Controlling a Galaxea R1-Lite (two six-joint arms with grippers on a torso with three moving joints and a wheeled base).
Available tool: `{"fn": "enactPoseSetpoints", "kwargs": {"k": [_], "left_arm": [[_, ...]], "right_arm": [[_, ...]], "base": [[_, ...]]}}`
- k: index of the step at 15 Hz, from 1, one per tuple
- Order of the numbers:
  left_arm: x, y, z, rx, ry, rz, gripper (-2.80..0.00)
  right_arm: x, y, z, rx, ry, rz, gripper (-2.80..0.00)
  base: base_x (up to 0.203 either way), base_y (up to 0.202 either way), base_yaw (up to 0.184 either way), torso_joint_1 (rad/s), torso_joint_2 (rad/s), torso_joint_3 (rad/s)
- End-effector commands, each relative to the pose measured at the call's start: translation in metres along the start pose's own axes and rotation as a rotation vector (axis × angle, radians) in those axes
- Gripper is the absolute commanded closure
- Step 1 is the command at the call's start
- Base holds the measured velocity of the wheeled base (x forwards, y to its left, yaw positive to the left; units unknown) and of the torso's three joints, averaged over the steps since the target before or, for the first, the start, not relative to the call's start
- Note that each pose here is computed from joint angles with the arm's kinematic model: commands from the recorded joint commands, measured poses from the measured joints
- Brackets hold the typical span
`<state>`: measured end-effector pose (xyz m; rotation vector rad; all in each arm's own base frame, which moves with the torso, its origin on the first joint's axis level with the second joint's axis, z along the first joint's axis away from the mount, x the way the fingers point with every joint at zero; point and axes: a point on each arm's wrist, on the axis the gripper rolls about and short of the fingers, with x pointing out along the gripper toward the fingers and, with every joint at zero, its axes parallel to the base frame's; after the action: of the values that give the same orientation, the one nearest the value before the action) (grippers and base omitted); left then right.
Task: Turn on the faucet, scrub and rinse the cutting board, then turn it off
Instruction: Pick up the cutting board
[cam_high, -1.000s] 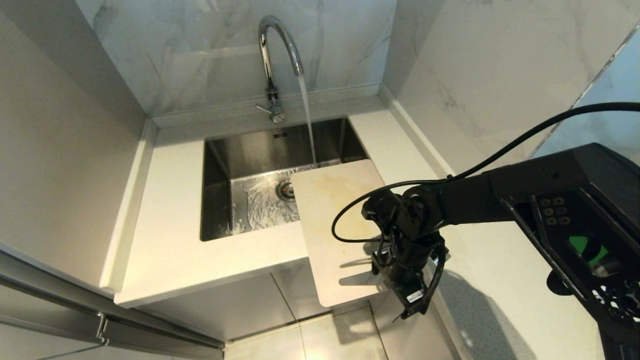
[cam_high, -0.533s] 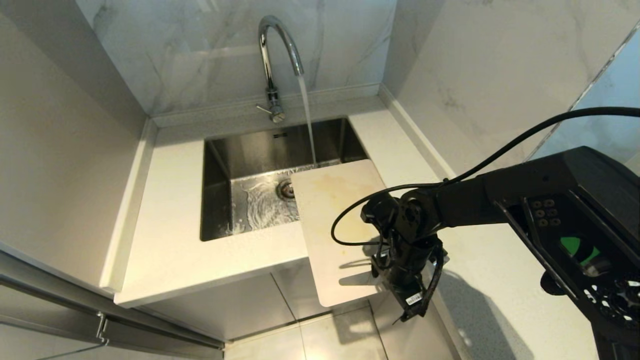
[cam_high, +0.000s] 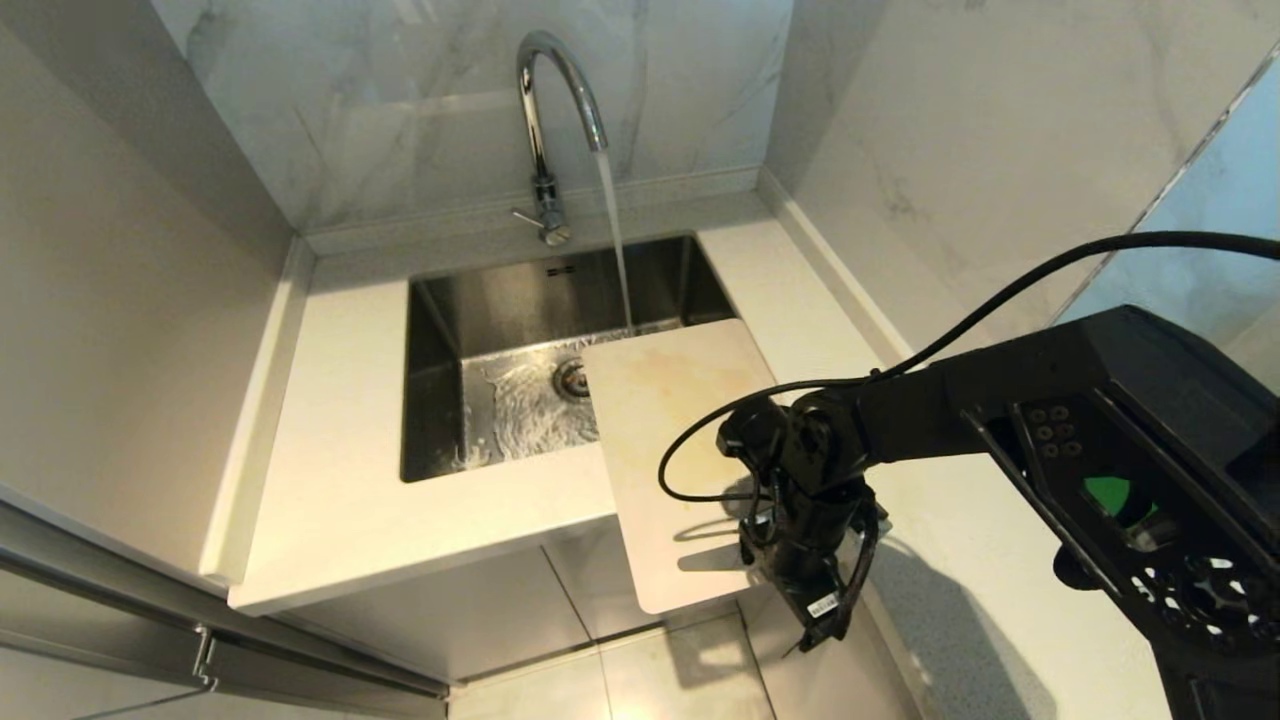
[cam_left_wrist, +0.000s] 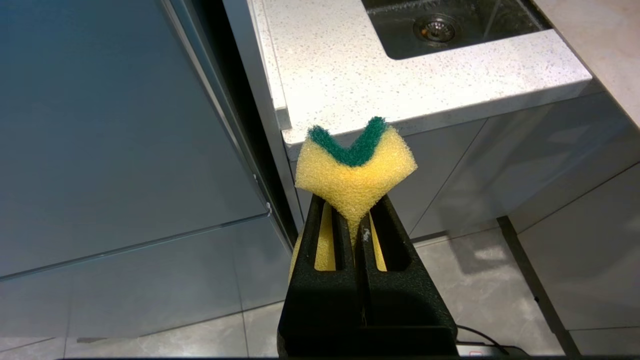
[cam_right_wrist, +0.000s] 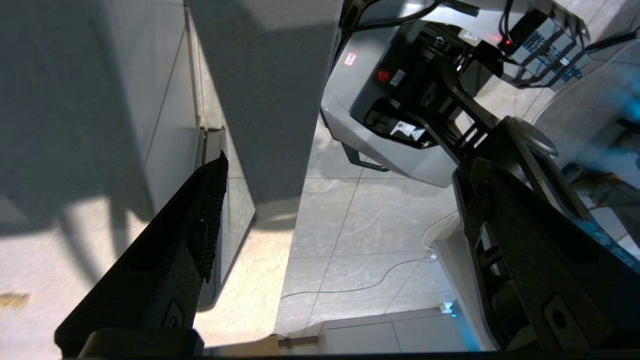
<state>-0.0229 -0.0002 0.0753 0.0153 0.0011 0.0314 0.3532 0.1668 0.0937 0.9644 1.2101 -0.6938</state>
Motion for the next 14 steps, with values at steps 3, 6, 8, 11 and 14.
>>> {"fn": "enactPoseSetpoints", "kwargs": {"k": [3,6,8,11,14], "left_arm": [[0.000,0.000,0.000,0.000,-0.004,0.001,0.00],[0.000,0.000,0.000,0.001,-0.004,0.001,0.00],[0.000,0.000,0.000,0.000,-0.004,0.001,0.00],[0.000,0.000,0.000,0.000,-0.002,0.001,0.00],[0.000,0.000,0.000,0.000,-0.004,0.001,0.00]], "right_arm": [[0.015,-0.001,-0.002,0.003,-0.001,-0.041,-2.80],[0.022,-0.001,-0.003,-0.001,-0.002,-0.060,-2.80],[0.024,-0.001,-0.003,-0.008,-0.001,-0.062,-2.80],[0.030,-0.001,-0.005,-0.017,-0.001,-0.076,-2.80],[0.034,0.000,-0.005,-0.017,-0.002,-0.081,-2.80]], "base": [[0.000,0.000,0.000,0.000,0.00,0.000],[0.000,0.000,0.000,0.000,0.00,0.000],[0.000,0.000,0.000,0.000,0.00,0.000],[0.000,0.000,0.000,0.000,0.00,0.000],[0.000,0.000,0.000,0.000,0.00,0.000]]}}
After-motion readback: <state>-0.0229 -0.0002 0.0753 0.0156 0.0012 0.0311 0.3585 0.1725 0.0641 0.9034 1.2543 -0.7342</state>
